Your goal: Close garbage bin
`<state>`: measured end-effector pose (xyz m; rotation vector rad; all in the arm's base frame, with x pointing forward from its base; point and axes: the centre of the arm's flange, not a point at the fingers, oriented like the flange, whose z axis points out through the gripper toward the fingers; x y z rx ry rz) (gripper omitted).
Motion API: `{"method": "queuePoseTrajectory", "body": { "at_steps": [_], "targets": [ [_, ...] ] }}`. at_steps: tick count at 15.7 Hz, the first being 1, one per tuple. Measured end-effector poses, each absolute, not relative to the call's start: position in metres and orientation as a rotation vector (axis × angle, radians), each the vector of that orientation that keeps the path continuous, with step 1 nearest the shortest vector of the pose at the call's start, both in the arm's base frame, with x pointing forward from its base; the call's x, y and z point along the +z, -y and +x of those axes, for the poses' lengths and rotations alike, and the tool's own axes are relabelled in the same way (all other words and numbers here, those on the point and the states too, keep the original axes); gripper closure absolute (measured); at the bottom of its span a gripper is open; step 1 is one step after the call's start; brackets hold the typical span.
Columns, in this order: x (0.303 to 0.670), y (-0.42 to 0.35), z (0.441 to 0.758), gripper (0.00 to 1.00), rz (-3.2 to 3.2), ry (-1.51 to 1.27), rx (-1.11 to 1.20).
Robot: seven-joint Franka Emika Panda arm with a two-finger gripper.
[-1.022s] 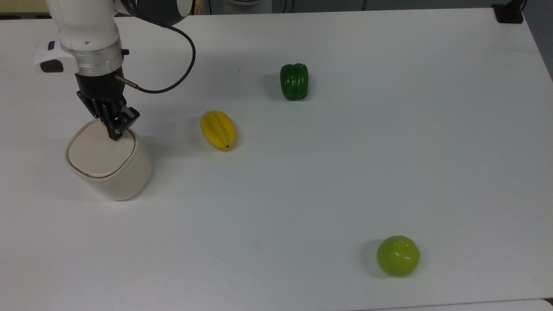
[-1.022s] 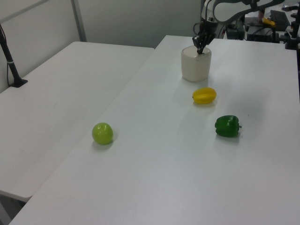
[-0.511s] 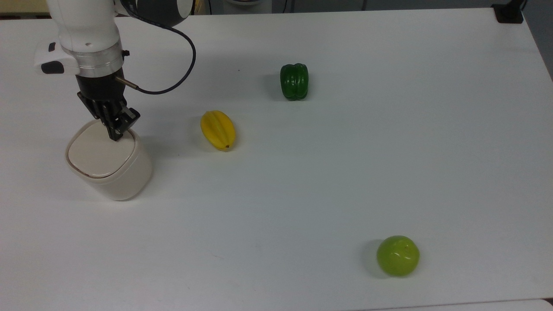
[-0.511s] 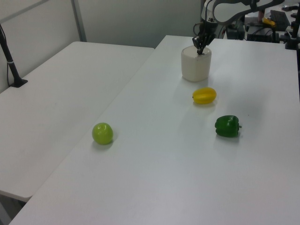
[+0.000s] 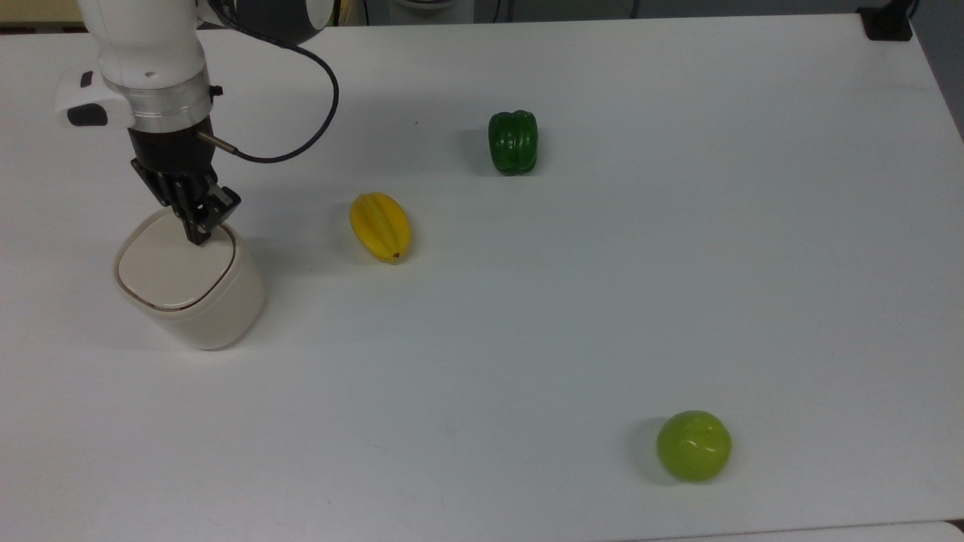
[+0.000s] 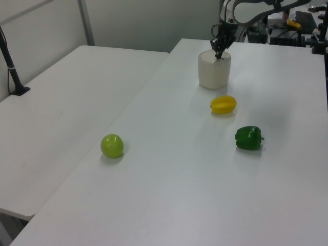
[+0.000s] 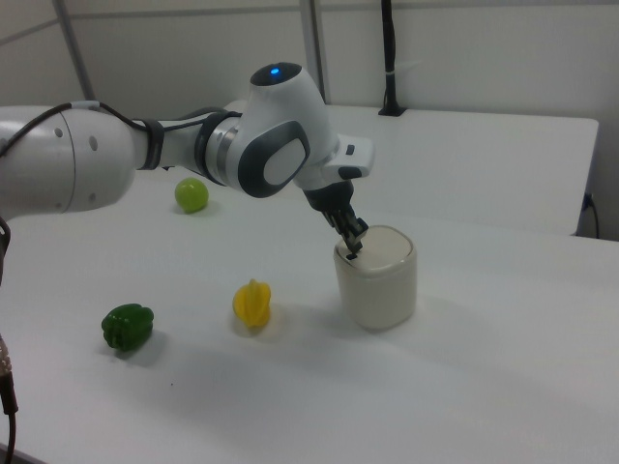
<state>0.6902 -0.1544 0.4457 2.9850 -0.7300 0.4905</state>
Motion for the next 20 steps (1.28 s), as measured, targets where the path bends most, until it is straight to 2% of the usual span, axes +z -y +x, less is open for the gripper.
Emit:
{"method": "queuePoseTrajectory", "body": {
  "at_steps": [6,12,20],
  "targets": [
    [0.488,0.167,0.68,0.89,2.966,0.763,0.56],
    [0.542,0.15,0.649,0.84,3.018,0.762,0.404],
    [0.553,0.106,0.637,0.69,3.073,0.666,0.256]
  ]
}}
